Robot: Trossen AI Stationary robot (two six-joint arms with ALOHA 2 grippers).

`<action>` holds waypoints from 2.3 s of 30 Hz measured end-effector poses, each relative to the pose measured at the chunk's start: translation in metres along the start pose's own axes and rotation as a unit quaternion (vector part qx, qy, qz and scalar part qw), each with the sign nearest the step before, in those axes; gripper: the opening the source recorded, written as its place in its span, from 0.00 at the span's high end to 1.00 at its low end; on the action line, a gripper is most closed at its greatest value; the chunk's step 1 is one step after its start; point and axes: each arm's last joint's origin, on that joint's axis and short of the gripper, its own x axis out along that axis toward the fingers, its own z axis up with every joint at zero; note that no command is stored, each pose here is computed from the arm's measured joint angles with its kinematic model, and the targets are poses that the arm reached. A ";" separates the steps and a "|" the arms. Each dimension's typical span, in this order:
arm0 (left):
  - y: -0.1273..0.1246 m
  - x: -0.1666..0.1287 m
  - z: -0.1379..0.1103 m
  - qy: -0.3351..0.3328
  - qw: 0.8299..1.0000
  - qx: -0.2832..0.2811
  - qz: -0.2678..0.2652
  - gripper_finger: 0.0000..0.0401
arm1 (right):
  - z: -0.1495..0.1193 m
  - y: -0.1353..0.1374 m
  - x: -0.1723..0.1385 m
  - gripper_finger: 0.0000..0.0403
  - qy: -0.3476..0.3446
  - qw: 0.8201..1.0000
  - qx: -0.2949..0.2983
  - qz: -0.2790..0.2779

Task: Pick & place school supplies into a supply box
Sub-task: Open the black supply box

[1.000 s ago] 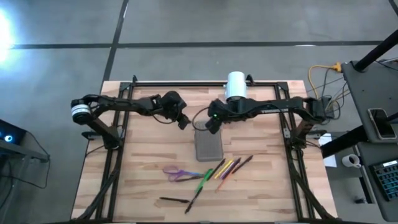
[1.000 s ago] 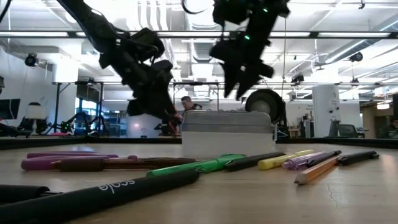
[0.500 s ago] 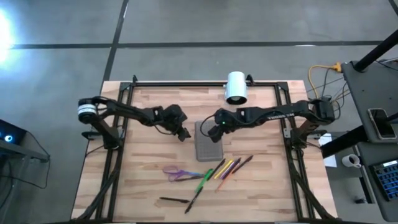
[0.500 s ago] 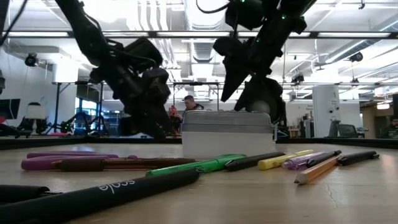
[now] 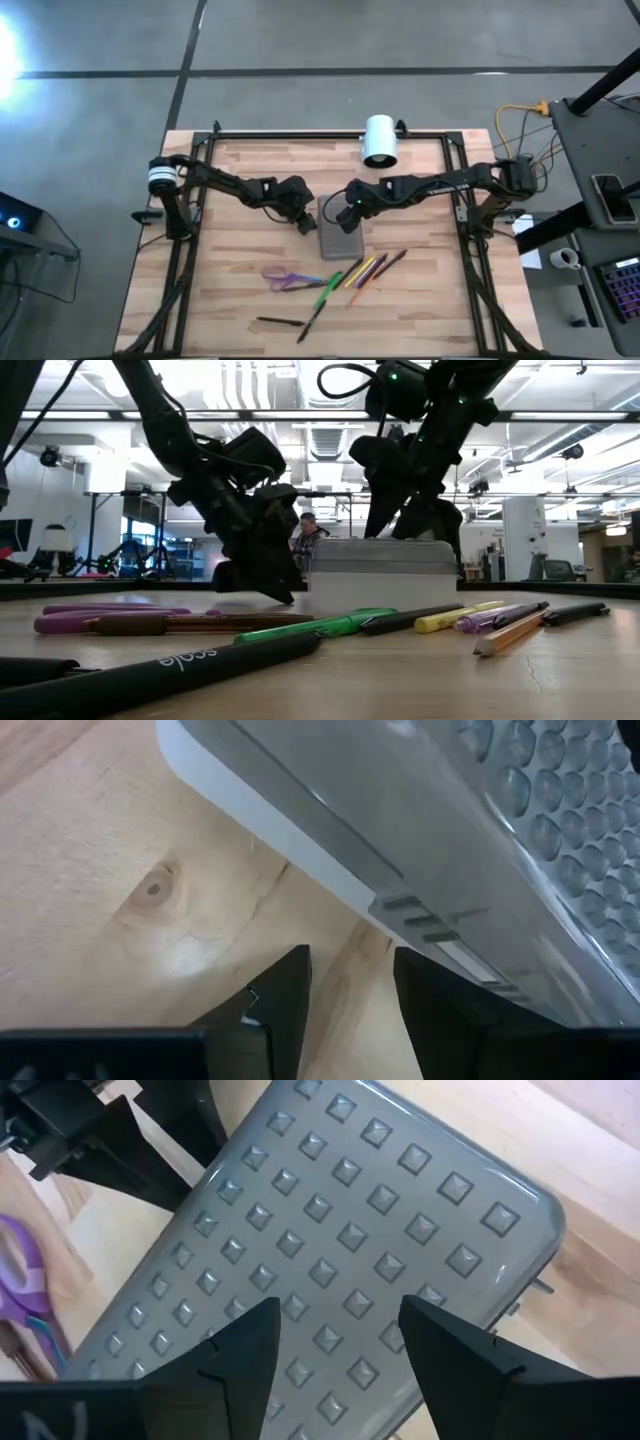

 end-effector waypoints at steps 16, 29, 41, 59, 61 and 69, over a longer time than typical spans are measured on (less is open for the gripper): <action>-0.013 0.003 -0.002 -0.053 0.997 0.035 -0.038 0.66 | -0.006 -0.007 0.003 0.49 0.018 1.000 -0.010 -0.021; -0.018 -0.006 -0.016 -0.067 0.997 0.041 -0.003 0.66 | -0.006 -0.007 0.003 0.49 0.018 0.999 -0.021 -0.022; -0.030 0.018 -0.015 -0.103 0.986 0.109 0.068 0.66 | -0.005 -0.006 0.002 0.49 0.017 0.999 -0.019 -0.022; -0.046 0.012 -0.018 -0.148 0.981 0.110 0.061 0.66 | -0.006 -0.008 0.002 0.49 0.025 0.999 -0.023 -0.031; -0.049 0.010 -0.017 -0.155 0.980 0.112 0.058 0.66 | -0.007 -0.008 0.002 0.49 0.026 0.999 -0.024 -0.032; -0.059 -0.005 -0.012 -0.179 0.976 0.118 0.043 0.66 | -0.008 -0.010 0.002 0.49 0.027 0.998 -0.029 -0.037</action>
